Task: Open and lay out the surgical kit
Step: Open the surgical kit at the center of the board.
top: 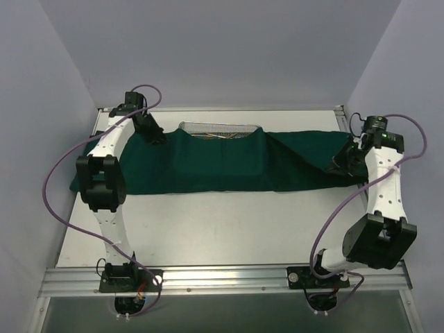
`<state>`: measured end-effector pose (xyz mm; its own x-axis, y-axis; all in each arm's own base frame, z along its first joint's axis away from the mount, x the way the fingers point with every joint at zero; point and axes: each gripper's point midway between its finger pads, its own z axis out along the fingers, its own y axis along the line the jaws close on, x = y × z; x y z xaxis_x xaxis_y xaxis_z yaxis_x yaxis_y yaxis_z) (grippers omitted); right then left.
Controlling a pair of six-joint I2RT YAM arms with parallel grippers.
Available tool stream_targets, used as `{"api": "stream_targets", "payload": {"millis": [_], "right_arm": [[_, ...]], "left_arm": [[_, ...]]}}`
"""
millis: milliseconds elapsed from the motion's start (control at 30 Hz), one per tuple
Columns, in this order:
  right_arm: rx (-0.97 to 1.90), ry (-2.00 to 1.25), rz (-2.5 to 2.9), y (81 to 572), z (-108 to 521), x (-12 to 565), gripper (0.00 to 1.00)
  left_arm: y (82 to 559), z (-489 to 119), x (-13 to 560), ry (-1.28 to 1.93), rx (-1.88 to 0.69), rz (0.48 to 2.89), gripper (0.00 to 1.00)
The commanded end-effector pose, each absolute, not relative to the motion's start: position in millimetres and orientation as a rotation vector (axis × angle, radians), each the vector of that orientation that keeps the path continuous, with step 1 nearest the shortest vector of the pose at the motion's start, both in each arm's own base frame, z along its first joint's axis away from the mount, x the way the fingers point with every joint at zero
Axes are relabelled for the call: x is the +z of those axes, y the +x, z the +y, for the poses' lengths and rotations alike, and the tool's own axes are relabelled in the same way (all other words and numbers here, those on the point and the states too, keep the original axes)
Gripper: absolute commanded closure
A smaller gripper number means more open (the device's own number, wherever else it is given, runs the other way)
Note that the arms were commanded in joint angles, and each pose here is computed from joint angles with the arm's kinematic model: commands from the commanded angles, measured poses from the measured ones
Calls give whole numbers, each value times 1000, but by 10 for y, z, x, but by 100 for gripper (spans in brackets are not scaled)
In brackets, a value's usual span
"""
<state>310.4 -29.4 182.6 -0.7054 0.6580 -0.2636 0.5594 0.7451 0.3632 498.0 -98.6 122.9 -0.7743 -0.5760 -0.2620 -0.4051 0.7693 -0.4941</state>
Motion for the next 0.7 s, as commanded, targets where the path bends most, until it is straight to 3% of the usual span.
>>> {"api": "stream_targets", "payload": {"millis": [0, 433, 667], "right_arm": [[293, 1055, 2621, 2478, -423, 1863, 100], [198, 1000, 2661, 1776, -281, 1952, 100], [276, 913, 2614, 1627, -60, 2019, 100]], "left_arm": [[4903, -984, 1848, -597, -593, 2428, 75], [4246, -1535, 2133, -327, -645, 2426, 67], [4151, -2204, 2313, 77, -906, 2342, 61]]}}
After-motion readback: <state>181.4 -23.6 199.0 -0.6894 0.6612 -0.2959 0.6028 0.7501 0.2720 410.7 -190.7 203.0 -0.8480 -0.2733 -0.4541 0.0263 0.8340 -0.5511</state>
